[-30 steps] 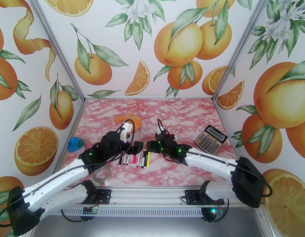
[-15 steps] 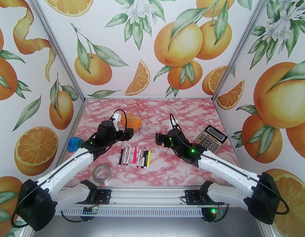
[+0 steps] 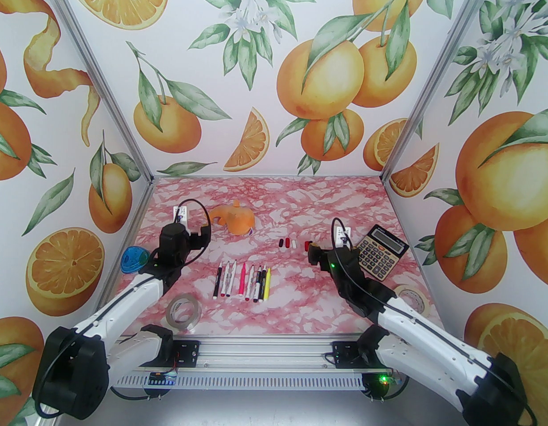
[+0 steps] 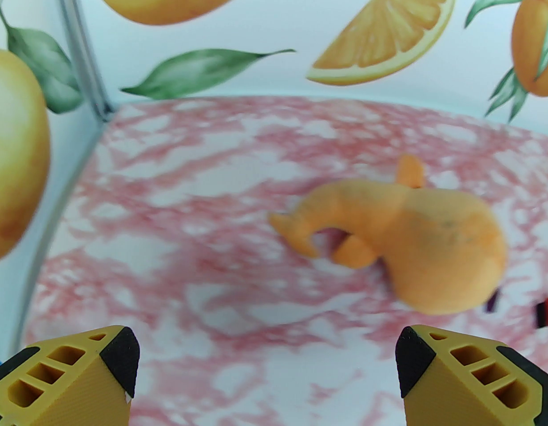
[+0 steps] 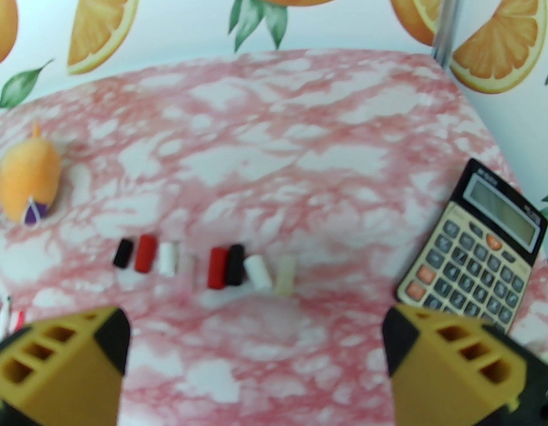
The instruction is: Open the pen caps
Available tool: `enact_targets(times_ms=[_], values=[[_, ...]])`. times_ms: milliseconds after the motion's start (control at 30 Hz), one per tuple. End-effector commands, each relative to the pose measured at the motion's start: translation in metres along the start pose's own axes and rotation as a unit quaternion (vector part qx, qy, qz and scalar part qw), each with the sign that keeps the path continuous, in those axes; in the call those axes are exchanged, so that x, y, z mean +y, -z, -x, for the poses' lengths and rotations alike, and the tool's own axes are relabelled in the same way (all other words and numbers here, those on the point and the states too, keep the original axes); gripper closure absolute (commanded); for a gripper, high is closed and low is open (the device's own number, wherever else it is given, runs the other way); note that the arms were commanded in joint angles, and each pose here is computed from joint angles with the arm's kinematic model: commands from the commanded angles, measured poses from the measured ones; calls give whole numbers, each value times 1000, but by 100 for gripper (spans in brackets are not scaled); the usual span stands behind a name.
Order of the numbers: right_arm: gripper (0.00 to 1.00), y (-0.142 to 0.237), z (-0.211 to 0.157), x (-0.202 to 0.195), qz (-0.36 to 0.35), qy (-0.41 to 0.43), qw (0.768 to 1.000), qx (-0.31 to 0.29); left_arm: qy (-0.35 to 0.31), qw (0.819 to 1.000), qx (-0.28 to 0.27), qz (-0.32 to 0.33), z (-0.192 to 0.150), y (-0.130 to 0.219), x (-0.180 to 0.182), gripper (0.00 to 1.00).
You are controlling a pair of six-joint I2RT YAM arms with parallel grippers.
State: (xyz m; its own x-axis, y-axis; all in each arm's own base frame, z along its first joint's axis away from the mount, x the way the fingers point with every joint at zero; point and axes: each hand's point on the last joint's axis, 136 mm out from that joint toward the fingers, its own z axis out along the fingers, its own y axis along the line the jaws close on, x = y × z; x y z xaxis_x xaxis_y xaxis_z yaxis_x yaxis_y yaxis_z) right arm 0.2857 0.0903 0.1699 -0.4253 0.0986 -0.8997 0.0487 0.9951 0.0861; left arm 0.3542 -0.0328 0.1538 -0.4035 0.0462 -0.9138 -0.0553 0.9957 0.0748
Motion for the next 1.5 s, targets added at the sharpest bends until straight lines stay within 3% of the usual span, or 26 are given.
enact_targets(times_ms=[0,467,700,800,1100,1333,1467], values=[[0,-2,12,-10,-19,-9,999,-29,-36,997,-70,23,19,-5,12,0],[0,-21,24,-57,-99,-17,994,-52,-101,987,-126,12,2,-40,1,0],[0,-34,25,-82,-136,-28,989,-54,-51,988,-142,-10,-16,-60,17,0],[0,-42,28,-91,-147,-26,987,-56,-61,994,-79,-41,-20,-80,7,0],[0,-73,12,-124,-193,-14,978,-80,-36,995,-77,-56,-21,-81,16,0],[0,-90,28,-118,-181,-1,975,-128,-37,995,-77,-56,-21,-80,15,0],[0,-96,19,-100,-120,5,980,-158,-37,995,-77,-56,-21,-80,15,0]])
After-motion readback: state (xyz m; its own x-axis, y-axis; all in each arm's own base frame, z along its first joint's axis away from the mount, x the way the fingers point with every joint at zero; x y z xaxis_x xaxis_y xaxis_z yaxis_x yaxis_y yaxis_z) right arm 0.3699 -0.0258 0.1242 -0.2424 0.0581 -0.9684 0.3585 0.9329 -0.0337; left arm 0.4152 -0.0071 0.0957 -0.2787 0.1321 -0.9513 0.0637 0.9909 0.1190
